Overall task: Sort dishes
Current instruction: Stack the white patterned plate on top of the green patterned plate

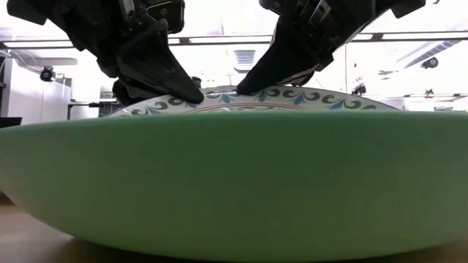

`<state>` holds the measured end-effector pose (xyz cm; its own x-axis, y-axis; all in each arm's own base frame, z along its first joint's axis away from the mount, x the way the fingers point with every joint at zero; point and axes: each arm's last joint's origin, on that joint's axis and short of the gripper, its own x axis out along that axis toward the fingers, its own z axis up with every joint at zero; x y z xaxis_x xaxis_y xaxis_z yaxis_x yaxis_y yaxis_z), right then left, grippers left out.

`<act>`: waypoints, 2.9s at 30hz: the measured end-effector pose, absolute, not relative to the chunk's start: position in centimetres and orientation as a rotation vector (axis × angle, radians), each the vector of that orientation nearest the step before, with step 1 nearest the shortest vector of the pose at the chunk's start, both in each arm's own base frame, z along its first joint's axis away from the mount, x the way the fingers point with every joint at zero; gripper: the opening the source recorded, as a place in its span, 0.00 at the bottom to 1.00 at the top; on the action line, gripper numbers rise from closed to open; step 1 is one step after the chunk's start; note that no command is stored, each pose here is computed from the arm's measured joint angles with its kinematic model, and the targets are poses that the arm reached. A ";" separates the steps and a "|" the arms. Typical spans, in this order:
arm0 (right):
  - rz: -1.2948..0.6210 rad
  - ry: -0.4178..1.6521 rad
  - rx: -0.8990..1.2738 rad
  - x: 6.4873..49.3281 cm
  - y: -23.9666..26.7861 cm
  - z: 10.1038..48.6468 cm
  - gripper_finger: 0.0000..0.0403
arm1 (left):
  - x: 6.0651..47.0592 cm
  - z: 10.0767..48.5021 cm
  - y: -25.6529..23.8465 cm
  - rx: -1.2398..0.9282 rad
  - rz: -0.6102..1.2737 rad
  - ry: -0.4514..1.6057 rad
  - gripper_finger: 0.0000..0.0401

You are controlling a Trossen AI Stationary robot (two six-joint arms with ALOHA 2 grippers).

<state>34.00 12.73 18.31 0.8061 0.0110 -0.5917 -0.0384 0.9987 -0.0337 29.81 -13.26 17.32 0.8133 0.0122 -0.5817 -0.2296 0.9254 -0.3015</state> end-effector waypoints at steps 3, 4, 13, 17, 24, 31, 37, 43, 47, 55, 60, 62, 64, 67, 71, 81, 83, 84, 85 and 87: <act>0.023 0.631 -0.033 34.0 12.7 18.4 0.00 | 29.8 17.3 -13.2 -0.368 0.153 0.603 0.02; 0.014 0.630 -0.013 34.0 12.6 18.4 0.00 | 29.8 17.3 -13.2 -0.366 0.156 0.602 0.02; -0.068 0.660 0.161 33.3 11.6 19.6 0.10 | 30.0 17.6 -13.0 -0.356 0.207 0.557 0.02; -0.079 0.681 0.205 32.7 11.4 20.4 0.22 | 30.0 17.6 -13.0 -0.350 0.216 0.552 0.02; -0.078 0.799 0.263 31.1 11.0 21.0 0.41 | 29.9 17.7 -13.2 -0.313 0.230 0.529 0.01; -0.034 0.883 0.337 30.9 11.2 20.3 0.53 | 29.8 17.8 -13.3 -0.305 0.234 0.519 0.01; -0.055 0.916 0.375 31.3 11.3 19.1 0.57 | 29.9 18.0 -13.5 -0.262 0.216 0.487 0.01; -0.029 0.886 0.382 32.1 11.7 18.3 0.57 | 30.0 18.2 -13.5 -0.216 0.222 0.471 0.01; 0.017 0.856 0.369 32.9 12.0 17.6 0.53 | 30.0 18.2 -13.6 -0.204 0.217 0.466 0.01; 0.064 0.796 0.350 34.0 12.4 16.6 0.42 | 30.0 18.3 -13.8 -0.180 0.212 0.455 0.01; 0.081 0.784 0.330 34.2 12.4 16.5 0.27 | 30.0 18.3 -13.7 -0.174 0.219 0.455 0.01; 0.098 0.777 0.338 34.2 12.5 16.6 0.19 | 29.9 18.3 -13.8 -0.171 0.220 0.451 0.01; 0.105 0.775 0.353 34.2 12.5 16.7 0.12 | 29.9 18.5 -13.9 -0.171 0.209 0.446 0.01; 0.117 0.776 0.365 34.3 12.4 16.8 0.10 | 29.9 18.6 -14.0 -0.160 0.202 0.440 0.01; 0.127 0.772 0.355 34.3 12.4 16.8 0.10 | 29.9 18.7 -14.1 -0.164 0.205 0.429 0.02; 0.138 0.648 0.180 34.3 12.5 18.7 0.07 | 29.4 20.1 -13.9 -0.235 0.141 0.427 0.30; 0.130 0.585 0.096 34.3 12.7 19.4 0.05 | 29.3 20.2 -13.8 -0.223 0.133 0.443 0.36; 0.122 0.555 0.063 34.4 12.7 19.9 0.03 | 29.2 20.3 -13.8 -0.225 0.118 0.450 0.38; 0.119 0.534 0.009 34.4 12.8 20.1 0.03 | 29.1 20.3 -13.9 -0.224 0.109 0.457 0.40; 0.123 0.513 -0.034 34.6 12.8 20.4 0.03 | 29.0 20.4 -13.9 -0.228 0.097 0.462 0.41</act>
